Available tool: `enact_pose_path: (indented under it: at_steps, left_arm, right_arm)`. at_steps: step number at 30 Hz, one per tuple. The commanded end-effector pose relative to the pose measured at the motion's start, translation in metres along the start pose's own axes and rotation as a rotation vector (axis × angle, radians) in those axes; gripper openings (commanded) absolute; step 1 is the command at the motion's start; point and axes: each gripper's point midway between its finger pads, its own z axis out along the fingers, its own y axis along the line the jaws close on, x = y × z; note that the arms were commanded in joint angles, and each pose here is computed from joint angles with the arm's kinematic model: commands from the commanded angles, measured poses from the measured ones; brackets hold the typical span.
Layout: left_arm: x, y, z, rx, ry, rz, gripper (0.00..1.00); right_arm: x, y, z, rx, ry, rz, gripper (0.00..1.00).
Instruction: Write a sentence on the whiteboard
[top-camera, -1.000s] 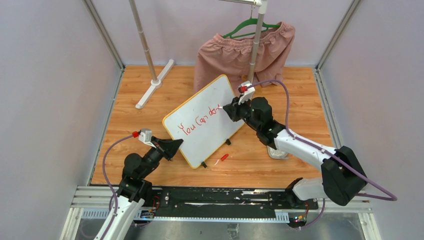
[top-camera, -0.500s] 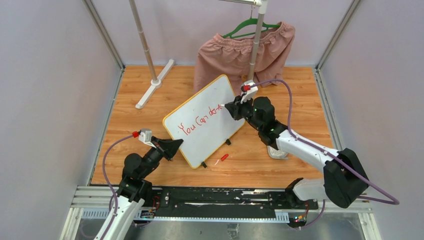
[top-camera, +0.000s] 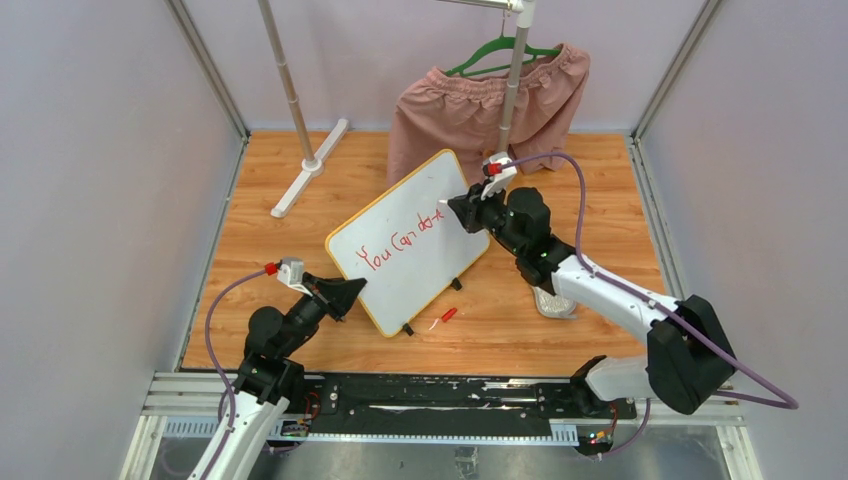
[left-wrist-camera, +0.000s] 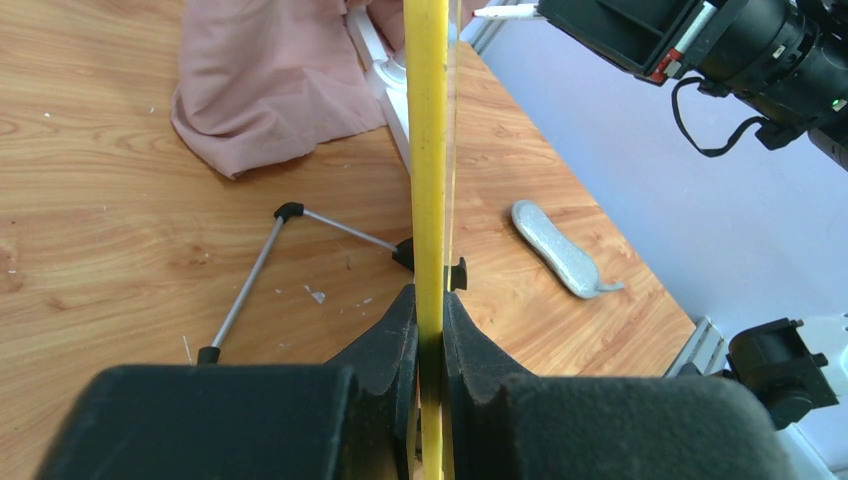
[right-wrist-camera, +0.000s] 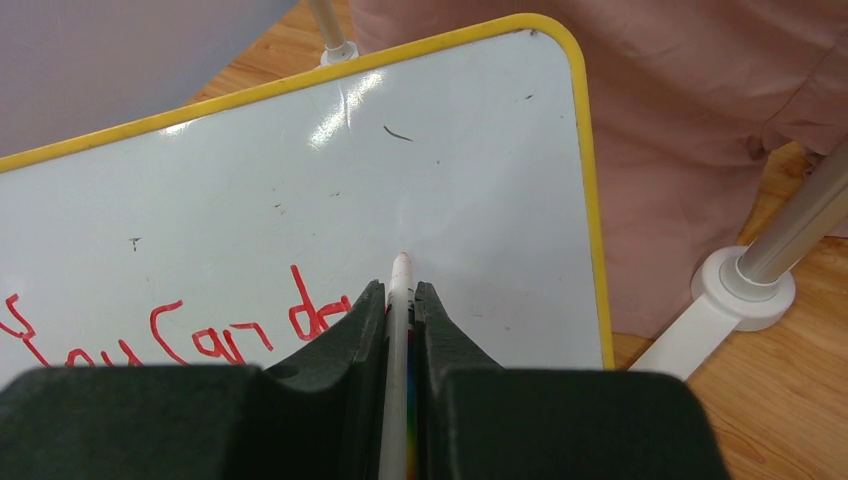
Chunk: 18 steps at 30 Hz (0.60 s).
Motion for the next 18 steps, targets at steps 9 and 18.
enact_pose_path:
  at_steps: [9, 18]
  left_arm:
    - [0.037, 0.021, -0.005, -0.031, 0.088, 0.020, 0.00]
    - [0.038, 0.021, -0.005, -0.033, 0.089, 0.018, 0.00]
  right_arm:
    - [-0.033, -0.011, 0.005, 0.030, -0.092, -0.014, 0.00]
    - [-0.032, -0.014, -0.002, 0.037, -0.121, -0.008, 0.00]
